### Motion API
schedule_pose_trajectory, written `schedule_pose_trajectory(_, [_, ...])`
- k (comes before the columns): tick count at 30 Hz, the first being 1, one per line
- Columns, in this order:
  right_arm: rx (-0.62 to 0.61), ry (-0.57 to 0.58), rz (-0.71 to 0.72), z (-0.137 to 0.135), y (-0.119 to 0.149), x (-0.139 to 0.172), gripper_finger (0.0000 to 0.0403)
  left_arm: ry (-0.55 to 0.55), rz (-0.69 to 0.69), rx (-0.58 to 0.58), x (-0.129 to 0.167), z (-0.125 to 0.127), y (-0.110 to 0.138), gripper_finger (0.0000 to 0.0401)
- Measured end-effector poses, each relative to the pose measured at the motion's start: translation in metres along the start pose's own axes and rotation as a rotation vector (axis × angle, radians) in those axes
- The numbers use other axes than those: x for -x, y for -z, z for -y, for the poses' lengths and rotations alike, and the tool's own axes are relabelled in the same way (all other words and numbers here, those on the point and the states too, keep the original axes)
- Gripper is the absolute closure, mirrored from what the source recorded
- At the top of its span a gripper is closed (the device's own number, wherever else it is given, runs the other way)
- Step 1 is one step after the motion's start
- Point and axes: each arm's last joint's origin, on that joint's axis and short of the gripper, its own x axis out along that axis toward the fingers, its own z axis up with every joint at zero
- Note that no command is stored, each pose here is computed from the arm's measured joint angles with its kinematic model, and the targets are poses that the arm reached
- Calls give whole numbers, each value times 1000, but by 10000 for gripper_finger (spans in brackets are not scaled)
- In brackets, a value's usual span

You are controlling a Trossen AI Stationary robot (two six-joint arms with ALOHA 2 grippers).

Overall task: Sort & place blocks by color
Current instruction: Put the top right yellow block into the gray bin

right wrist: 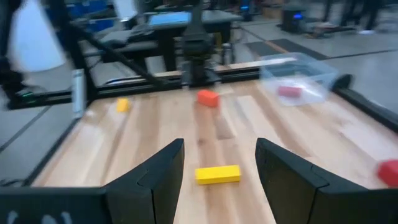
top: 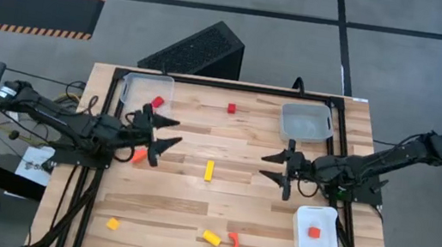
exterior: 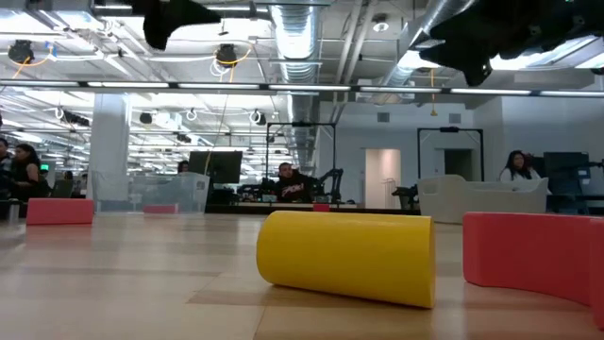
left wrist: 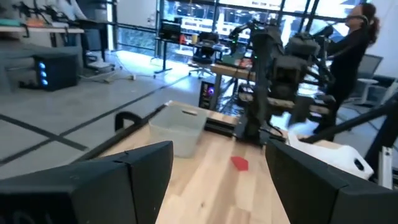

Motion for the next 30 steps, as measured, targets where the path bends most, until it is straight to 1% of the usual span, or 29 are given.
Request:
schedule_pose_trajectory(7, [-87,138,-7,20,0,-5,182,59,63,50,7,-4,43,156])
schedule_pose_trajectory(10, [-111,167,-29,28,2,-7,182,74,100,63,12,-8,53,156])
schedule_pose_trajectory(13, [-111,199,-49,33,5,-12,182,75,102,56,14,-11,60,156])
schedule_pose_trajectory(17, [-115,240,-72,40,10,-20,182,64,115,43,14,-12,60,156])
schedule_pose_trajectory(22, [-127,279,-91,46,19,-34,182,77,140,38,14,-11,57,156])
schedule_pose_trajectory(30, [-103,298,-171,45,30,-61,182,83,139,48,14,-11,57,156])
